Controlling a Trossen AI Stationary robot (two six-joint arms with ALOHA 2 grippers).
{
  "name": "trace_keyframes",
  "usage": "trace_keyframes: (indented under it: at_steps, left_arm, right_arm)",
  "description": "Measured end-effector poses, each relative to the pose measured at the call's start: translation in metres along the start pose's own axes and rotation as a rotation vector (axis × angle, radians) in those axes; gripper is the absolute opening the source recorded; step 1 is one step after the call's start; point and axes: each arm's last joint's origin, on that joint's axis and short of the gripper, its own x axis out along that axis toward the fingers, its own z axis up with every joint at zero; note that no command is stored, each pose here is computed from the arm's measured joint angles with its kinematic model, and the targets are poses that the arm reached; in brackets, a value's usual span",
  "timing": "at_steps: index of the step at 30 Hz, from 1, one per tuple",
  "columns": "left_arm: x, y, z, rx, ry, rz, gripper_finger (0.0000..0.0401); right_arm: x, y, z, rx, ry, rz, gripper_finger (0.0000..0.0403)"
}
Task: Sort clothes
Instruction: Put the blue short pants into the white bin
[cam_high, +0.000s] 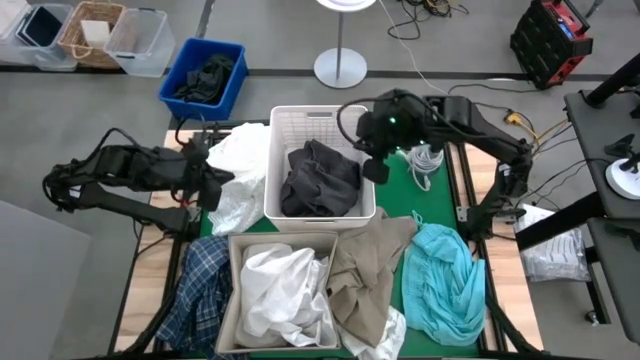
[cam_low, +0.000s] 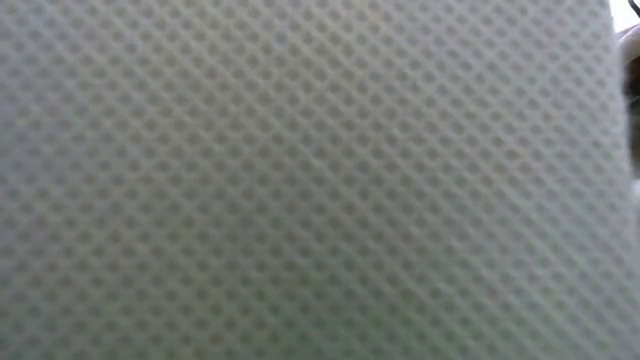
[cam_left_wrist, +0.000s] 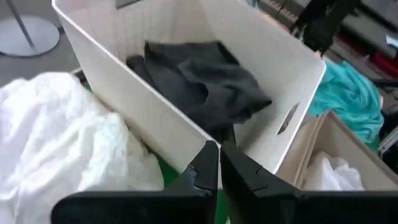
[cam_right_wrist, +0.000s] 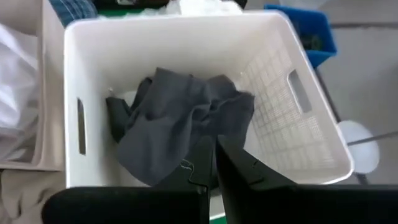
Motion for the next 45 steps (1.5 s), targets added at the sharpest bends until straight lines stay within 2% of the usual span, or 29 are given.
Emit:
trace_keyframes:
  at_steps: [6,11,17,21,25,29,34,41,45]
  left_arm:
    - [0.000,0.000,0.000,-0.018,0.003,0.002,0.0000]
    - [0.003,-0.001,0.000,0.006,0.005,0.011,0.0000]
    - [0.008,-0.004,0.005,0.081,-0.031,0.040,0.0000]
    - [0.009,-0.008,0.010,0.207,-0.081,0.011,0.0000]
    - [0.009,-0.015,0.019,0.297,-0.147,-0.085,0.0000]
    - [0.009,-0.019,0.026,0.328,-0.183,-0.184,0.0000]
    - [0.014,-0.025,0.031,0.393,-0.217,-0.199,0.0000]
    - [0.023,-0.030,0.032,0.412,-0.210,-0.190,0.0000]
    - [0.027,-0.032,0.033,0.412,-0.200,-0.186,0.0000]
  right_arm:
    - [0.003,-0.010,-0.015,0.032,0.091,0.121,0.0013]
    - [-0.011,-0.009,-0.039,0.055,0.203,0.137,0.0013]
    - [-0.015,-0.002,-0.059,0.186,0.191,0.257,0.0015]
    - [-0.021,0.004,-0.081,0.314,0.262,0.265,0.0043]
    - [-0.033,0.016,-0.103,0.415,0.326,0.273,0.0100]
    - [-0.035,0.029,-0.121,0.409,0.369,0.301,0.0160]
    - [-0.025,0.050,-0.144,0.366,0.479,0.313,0.0210]
    - [-0.004,0.084,-0.176,0.284,0.659,0.286,0.0236]
    - [0.007,0.101,-0.199,0.259,0.759,0.222,0.0240]
